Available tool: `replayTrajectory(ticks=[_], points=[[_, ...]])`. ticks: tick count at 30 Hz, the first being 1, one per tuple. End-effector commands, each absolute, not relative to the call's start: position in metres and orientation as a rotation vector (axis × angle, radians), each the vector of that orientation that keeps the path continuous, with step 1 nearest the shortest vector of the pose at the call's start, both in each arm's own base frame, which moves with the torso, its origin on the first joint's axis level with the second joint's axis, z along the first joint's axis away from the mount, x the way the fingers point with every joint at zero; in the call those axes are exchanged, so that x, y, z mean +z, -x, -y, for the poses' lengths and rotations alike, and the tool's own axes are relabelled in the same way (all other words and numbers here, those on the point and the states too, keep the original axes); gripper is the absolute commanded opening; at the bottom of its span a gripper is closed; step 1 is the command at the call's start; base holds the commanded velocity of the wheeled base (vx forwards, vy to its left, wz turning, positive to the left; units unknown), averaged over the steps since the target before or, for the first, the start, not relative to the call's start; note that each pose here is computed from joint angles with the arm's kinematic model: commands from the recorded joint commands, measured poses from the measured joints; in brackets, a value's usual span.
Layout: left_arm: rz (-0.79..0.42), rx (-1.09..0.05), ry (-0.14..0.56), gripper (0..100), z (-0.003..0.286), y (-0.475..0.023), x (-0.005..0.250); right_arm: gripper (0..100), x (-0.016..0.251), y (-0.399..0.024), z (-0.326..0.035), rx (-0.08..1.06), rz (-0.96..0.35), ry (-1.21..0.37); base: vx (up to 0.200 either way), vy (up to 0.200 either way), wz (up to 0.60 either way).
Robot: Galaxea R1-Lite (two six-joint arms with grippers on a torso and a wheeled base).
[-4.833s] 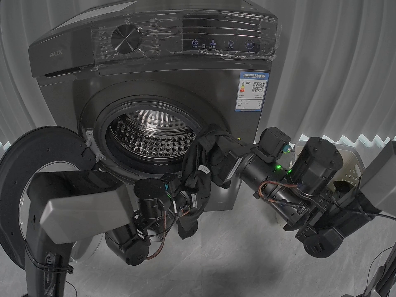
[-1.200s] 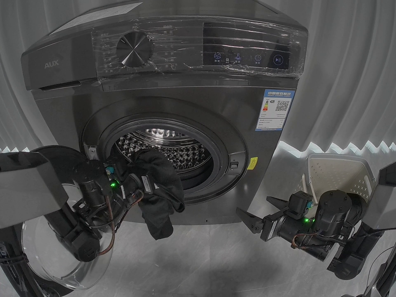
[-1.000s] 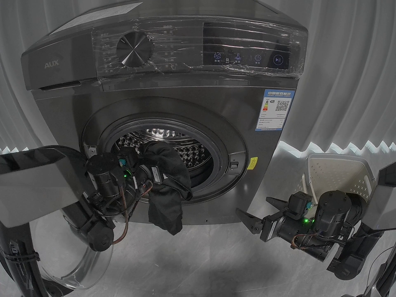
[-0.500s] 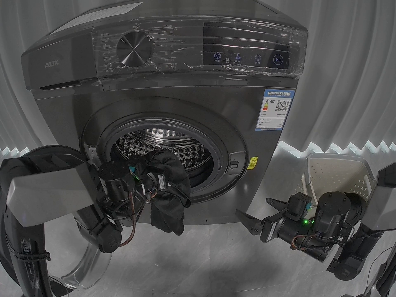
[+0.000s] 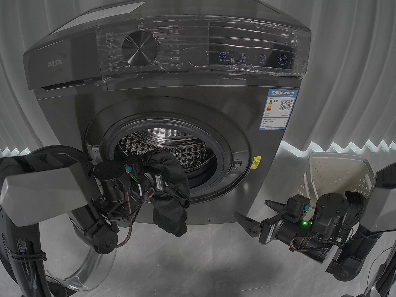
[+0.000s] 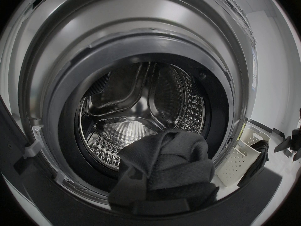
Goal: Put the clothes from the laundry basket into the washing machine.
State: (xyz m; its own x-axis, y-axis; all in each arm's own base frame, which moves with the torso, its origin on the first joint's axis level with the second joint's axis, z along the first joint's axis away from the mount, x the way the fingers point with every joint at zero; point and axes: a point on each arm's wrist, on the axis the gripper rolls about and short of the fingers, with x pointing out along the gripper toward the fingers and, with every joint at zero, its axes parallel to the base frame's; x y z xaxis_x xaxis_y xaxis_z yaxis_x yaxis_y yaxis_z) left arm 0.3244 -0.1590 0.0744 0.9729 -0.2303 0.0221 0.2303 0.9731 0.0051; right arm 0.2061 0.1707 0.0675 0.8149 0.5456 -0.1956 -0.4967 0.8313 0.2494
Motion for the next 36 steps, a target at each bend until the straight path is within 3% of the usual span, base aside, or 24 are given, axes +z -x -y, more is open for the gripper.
replayTrajectory(ticks=[1, 17, 25, 36], points=[[0.027, -0.235, -0.003, 0, 0.159, -0.322, 0.077, 100, 0.067, -0.206, -0.172, 0.562, -0.261, -0.193, 0.0, 0.0, 0.0], [0.07, -0.291, 0.012, 0, 0.177, -0.328, 0.083, 100, 0.067, -0.205, -0.174, 0.571, -0.264, -0.191, 0.038, 0.0, 0.0], [0.015, -0.327, 0.001, 0, 0.18, -0.324, 0.065, 100, 0.067, -0.204, -0.175, 0.577, -0.263, -0.191, 0.0, 0.0, 0.0], [-0.046, -0.386, 0.086, 0, 0.191, -0.337, 0.036, 100, 0.067, -0.204, -0.176, 0.578, -0.264, -0.19, 0.0, 0.0, 0.0]])
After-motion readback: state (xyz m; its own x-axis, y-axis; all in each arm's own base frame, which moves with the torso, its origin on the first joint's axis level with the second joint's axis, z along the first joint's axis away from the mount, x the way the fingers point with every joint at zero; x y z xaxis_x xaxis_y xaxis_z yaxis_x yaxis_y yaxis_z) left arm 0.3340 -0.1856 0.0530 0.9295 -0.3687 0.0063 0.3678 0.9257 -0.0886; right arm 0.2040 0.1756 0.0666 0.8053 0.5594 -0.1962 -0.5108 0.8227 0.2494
